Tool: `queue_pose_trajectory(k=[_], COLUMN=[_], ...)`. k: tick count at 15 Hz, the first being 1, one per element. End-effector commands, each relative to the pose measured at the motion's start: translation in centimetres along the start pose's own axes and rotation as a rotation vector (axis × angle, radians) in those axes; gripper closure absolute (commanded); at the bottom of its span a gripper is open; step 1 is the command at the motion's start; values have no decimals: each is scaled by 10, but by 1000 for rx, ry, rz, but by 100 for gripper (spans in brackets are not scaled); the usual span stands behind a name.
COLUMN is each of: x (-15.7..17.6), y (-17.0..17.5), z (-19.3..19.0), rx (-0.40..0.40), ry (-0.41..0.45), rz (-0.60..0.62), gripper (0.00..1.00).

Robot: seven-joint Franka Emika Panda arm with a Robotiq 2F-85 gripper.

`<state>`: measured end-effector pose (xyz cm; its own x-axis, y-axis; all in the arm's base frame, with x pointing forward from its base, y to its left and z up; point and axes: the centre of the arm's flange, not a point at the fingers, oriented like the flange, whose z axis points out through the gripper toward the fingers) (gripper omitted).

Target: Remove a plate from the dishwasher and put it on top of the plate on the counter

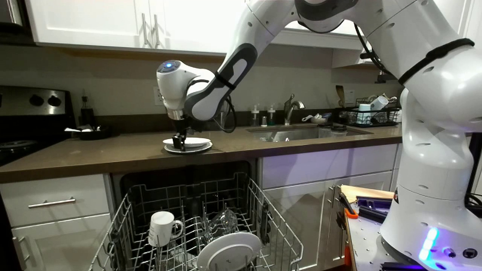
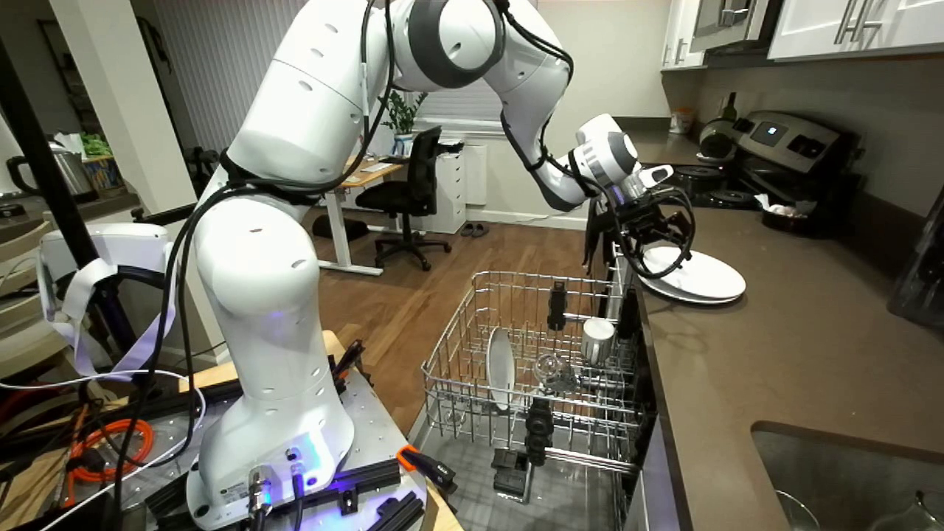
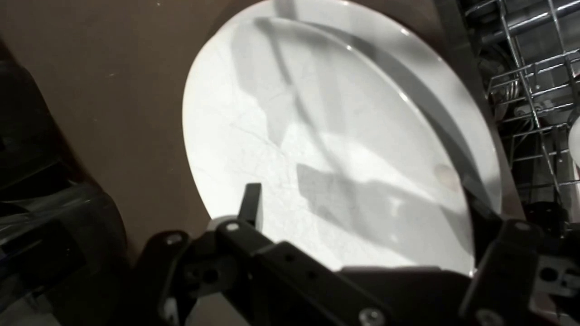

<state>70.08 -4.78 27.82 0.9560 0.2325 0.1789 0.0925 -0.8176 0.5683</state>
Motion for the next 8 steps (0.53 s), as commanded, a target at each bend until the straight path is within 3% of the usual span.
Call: queue_pose_trajectory(k=[1, 8], x=[-2, 0], y=[-7, -20], z=[-2, -11], rx=[-2, -47], ry=[7, 19], rz=[-34, -69], gripper=[0, 0])
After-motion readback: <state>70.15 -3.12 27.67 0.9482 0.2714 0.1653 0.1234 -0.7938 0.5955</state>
